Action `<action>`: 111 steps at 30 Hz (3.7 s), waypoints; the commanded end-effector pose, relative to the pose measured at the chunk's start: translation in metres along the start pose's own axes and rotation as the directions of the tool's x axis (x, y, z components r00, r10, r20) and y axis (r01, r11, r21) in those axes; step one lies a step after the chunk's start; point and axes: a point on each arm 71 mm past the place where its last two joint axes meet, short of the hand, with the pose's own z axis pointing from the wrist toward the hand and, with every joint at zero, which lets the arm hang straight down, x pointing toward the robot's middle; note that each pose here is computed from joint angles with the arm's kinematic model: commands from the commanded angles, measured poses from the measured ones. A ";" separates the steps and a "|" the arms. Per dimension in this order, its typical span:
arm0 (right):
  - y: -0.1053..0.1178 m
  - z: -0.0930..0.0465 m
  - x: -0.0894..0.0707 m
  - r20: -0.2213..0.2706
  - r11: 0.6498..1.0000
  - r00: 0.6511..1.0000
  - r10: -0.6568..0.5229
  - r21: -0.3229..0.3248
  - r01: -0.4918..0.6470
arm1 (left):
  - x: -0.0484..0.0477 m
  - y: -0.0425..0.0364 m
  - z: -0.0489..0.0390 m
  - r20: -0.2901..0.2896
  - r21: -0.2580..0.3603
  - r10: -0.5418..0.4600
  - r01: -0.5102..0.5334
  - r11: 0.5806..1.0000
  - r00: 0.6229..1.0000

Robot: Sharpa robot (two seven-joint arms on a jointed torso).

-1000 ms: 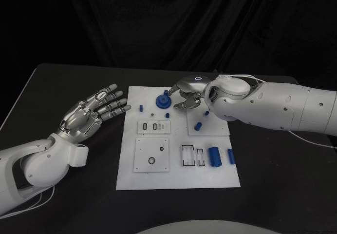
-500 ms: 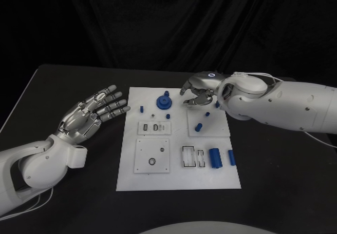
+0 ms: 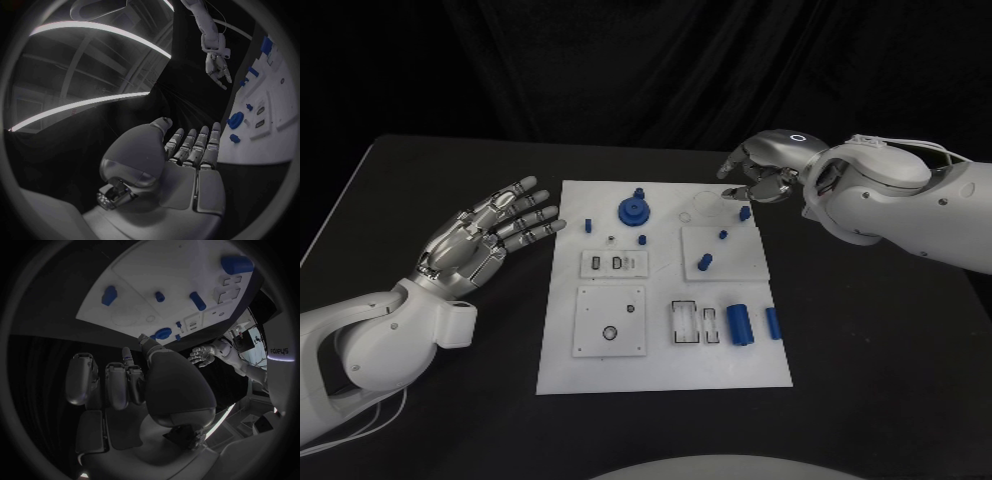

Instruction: Assemble the parts on the task board

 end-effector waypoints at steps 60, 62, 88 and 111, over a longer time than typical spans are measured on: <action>-0.030 -0.016 0.051 -0.079 0.991 0.996 0.039 0.130 -0.029 | -0.0006 -0.0023 0.0029 -0.014 0.072 -0.018 0.019 0.997 1.000; -0.030 -0.015 0.052 -0.076 0.991 0.996 0.040 0.127 -0.030 | -0.0007 -0.0022 0.0029 -0.014 0.072 -0.018 0.019 0.997 1.000; 0.018 -0.019 0.024 0.127 0.997 0.989 0.079 -0.025 -0.076 | -0.0026 -0.0030 0.0004 -0.005 0.067 -0.013 0.013 0.998 1.000; 0.149 0.024 0.061 -0.070 0.956 0.997 0.017 -0.290 -0.036 | -0.0012 -0.0007 0.0034 -0.013 0.060 -0.018 0.018 0.998 1.000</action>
